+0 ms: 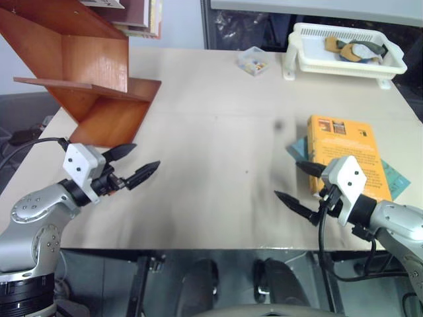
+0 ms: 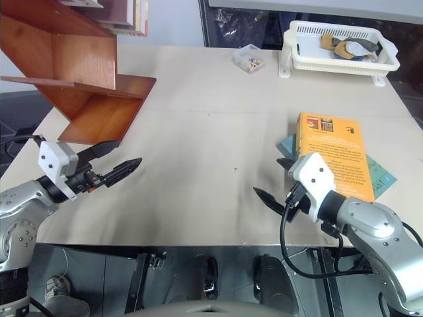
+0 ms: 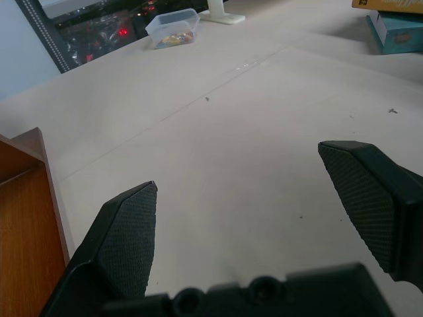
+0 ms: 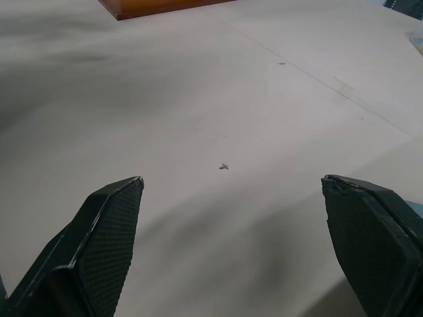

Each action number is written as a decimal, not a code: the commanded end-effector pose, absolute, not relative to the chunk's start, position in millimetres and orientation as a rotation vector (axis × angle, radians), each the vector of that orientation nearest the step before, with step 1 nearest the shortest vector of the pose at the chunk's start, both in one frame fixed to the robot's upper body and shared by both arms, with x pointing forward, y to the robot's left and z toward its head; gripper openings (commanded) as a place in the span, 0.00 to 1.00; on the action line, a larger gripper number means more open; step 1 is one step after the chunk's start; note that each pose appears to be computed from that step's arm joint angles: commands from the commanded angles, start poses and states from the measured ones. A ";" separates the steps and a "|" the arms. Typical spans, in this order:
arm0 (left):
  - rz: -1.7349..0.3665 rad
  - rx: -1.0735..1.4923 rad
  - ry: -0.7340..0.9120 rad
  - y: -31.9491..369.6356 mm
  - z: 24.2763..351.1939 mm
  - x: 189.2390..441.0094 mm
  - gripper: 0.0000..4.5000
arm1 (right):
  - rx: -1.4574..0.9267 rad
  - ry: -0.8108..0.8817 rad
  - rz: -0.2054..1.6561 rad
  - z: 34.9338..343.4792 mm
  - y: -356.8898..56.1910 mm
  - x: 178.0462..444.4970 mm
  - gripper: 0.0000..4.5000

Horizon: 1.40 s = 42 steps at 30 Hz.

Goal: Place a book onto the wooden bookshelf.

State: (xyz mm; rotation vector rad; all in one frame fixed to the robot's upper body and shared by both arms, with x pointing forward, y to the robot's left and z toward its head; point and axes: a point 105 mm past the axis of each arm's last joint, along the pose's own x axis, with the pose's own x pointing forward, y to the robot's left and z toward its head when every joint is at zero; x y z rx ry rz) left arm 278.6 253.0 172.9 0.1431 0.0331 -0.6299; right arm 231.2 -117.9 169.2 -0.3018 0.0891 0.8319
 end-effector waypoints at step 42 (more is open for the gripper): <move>-1.461 0.262 -0.138 116.7 214.6 242.6 1.00 | -0.299 0.551 -0.234 154.5 -374.7 328.1 0.02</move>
